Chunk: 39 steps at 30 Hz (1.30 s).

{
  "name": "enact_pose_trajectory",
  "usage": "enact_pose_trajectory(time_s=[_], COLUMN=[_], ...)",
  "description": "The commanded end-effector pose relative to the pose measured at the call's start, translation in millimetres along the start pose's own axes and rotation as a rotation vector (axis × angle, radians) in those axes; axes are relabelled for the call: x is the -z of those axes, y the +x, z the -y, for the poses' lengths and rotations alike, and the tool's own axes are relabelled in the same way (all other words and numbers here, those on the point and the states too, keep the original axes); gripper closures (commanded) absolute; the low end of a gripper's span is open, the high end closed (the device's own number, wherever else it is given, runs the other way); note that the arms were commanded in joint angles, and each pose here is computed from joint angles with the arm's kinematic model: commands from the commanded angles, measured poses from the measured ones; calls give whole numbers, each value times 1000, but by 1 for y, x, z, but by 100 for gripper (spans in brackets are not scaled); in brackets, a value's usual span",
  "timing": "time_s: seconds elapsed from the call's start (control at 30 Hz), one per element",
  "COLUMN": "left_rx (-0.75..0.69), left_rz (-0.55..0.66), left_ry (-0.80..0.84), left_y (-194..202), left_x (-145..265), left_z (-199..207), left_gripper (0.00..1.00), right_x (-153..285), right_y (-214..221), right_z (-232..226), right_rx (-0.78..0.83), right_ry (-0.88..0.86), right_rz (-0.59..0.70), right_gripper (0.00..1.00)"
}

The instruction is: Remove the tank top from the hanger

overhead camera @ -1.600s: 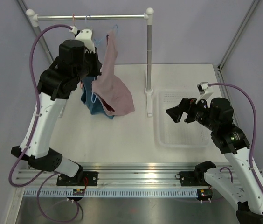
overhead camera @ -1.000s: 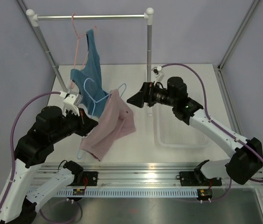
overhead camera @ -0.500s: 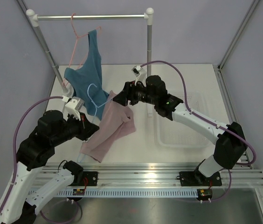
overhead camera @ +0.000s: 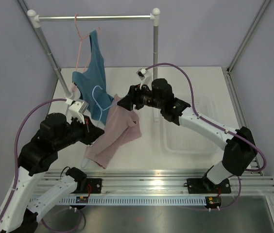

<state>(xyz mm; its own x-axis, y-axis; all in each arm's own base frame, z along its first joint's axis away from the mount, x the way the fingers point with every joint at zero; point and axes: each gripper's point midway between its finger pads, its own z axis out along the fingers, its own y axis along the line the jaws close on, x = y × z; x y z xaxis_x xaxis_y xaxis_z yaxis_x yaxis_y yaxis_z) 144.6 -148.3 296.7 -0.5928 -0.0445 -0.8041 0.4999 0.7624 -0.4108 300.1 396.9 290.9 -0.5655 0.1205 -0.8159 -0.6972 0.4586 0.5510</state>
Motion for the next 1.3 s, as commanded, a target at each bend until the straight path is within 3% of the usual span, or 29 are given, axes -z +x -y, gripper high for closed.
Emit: enact_pose_trajectory(time_s=[0.0,0.07,0.13,0.23,0.27,0.37,0.5,0.83,0.97,1.1,1.27], left_rx=[-27,-28,-24,-26,-30,-41,-52,-113,-113,-79,-78], left_rz=[119,118,116,115,115,114,71,66,136,282,493], left_ry=[81,76,77,88,83,21,-90,-19,37,76,36], left_y=[-34,-34,-35,-35,-36,-36,-25,-10,-22,-67,-136], left_x=[11,9,8,8,8,7,7,20,27,25,10], left_z=[22,21,21,24,23,11,-11,-2,11,27,27], left_gripper=[100,100,100,100,100,100,100,100,100,100,100], right_x=[-5,-4,-4,-5,-5,-1,10,34,25,23,57], right_y=[-6,-2,-2,-2,-3,-9,-16,-38,-32,-24,-43], right_z=[-9,-10,-12,-9,-8,-7,24,130,139,102,18], right_rx=[31,17,13,12,14,32,68,5,-26,-79,-73], right_ry=[-37,-50,-64,-51,-42,-17,165,472,454,265,-25], right_rz=[31,25,30,34,31,50,81,41,-24,-44,12], right_gripper=[34,32,38,61,76,82,100,100,100,100,100])
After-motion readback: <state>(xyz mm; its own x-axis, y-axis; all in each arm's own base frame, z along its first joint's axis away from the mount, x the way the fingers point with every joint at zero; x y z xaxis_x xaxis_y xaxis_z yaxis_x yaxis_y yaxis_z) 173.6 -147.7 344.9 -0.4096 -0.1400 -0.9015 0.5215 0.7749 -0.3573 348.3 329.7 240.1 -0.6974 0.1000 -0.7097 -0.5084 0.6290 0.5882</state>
